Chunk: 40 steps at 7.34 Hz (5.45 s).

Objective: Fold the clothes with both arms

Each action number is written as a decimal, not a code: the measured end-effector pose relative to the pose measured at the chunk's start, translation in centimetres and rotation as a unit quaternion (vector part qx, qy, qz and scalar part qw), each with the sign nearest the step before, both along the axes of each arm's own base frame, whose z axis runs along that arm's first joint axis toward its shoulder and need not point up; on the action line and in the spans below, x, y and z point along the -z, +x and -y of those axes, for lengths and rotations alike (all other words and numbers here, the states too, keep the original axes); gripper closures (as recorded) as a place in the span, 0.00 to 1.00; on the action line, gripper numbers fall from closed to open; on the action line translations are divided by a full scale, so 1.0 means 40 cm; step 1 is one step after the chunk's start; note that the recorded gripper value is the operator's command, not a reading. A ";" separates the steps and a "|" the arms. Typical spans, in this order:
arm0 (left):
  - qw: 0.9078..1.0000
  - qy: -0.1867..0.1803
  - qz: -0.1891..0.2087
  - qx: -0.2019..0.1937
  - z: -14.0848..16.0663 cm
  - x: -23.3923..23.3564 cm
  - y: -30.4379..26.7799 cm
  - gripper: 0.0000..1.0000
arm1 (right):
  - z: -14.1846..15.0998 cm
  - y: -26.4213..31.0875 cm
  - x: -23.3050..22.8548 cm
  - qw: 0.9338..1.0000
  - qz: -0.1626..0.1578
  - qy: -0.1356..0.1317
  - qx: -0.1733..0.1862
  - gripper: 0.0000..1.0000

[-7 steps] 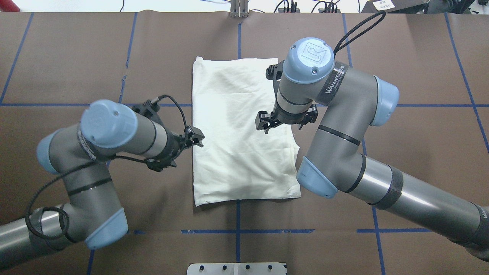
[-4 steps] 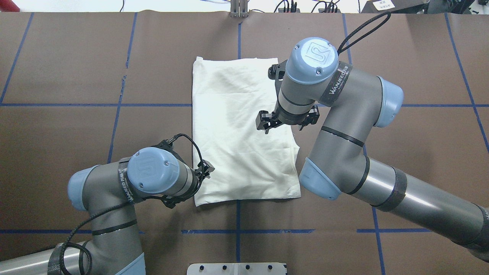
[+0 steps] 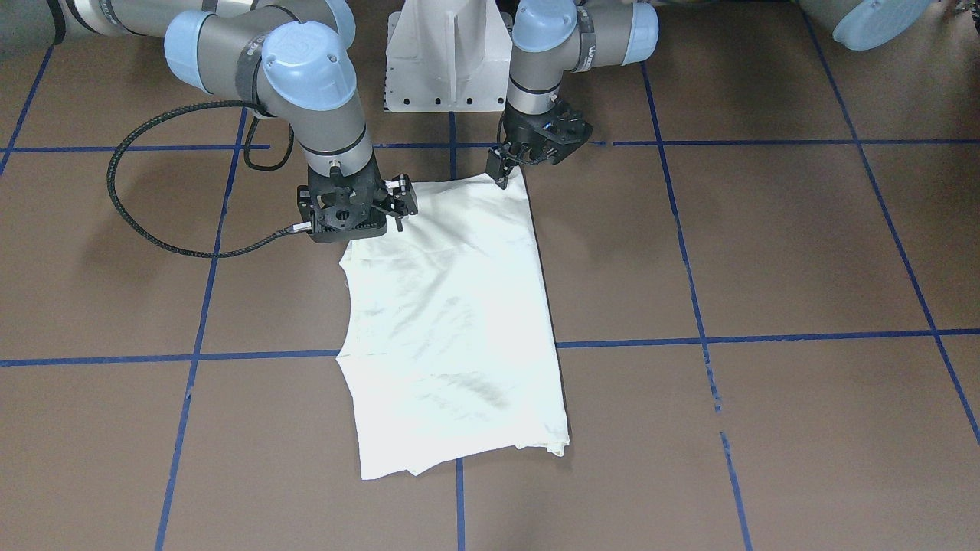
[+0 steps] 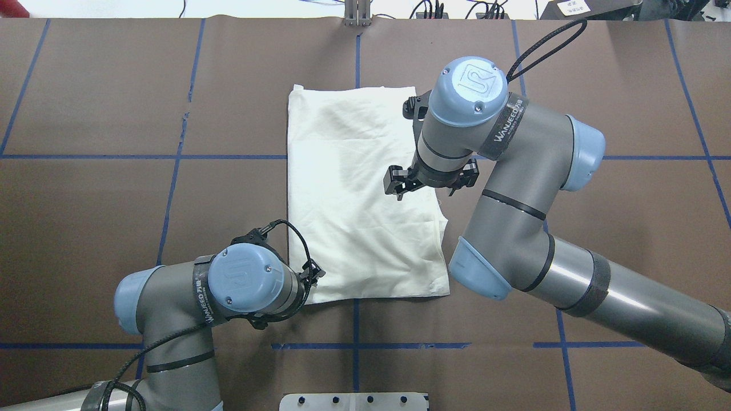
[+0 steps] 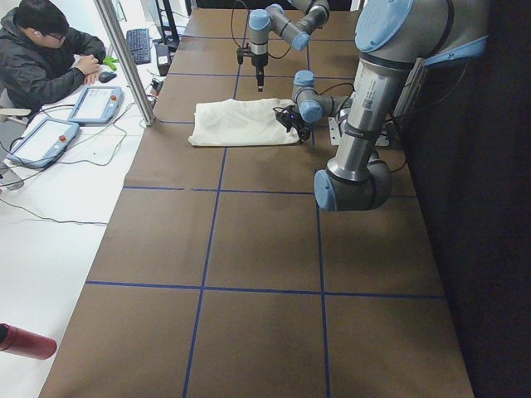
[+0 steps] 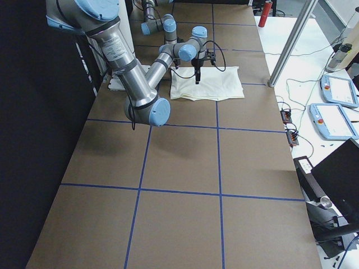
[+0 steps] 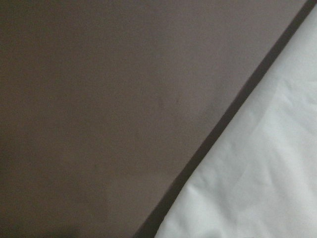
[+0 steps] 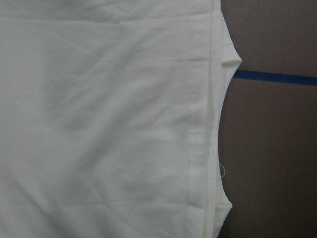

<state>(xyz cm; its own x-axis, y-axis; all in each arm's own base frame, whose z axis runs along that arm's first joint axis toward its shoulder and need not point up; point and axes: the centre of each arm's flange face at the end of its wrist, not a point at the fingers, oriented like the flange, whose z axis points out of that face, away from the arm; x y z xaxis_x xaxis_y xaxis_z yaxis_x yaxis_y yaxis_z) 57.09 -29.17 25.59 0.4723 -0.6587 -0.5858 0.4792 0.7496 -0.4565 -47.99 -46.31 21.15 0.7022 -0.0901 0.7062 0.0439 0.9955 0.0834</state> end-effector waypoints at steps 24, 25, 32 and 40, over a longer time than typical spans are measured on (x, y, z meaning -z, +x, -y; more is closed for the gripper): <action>0.995 0.073 -0.017 -0.064 -0.025 0.042 -0.052 1.00 | -0.227 -0.074 -0.031 0.977 0.007 -0.154 -0.145 0.00; 0.995 0.073 -0.017 -0.064 -0.026 0.042 -0.052 1.00 | -0.286 -0.119 -0.033 0.966 0.004 -0.180 -0.184 0.00; 0.995 0.075 -0.021 -0.066 -0.028 0.053 -0.048 1.00 | -0.387 -0.215 -0.129 0.945 -0.034 -0.207 -0.251 0.00; 0.995 0.075 -0.021 -0.067 -0.029 0.050 -0.049 1.00 | -0.415 -0.222 -0.197 0.945 -0.022 -0.211 -0.249 0.00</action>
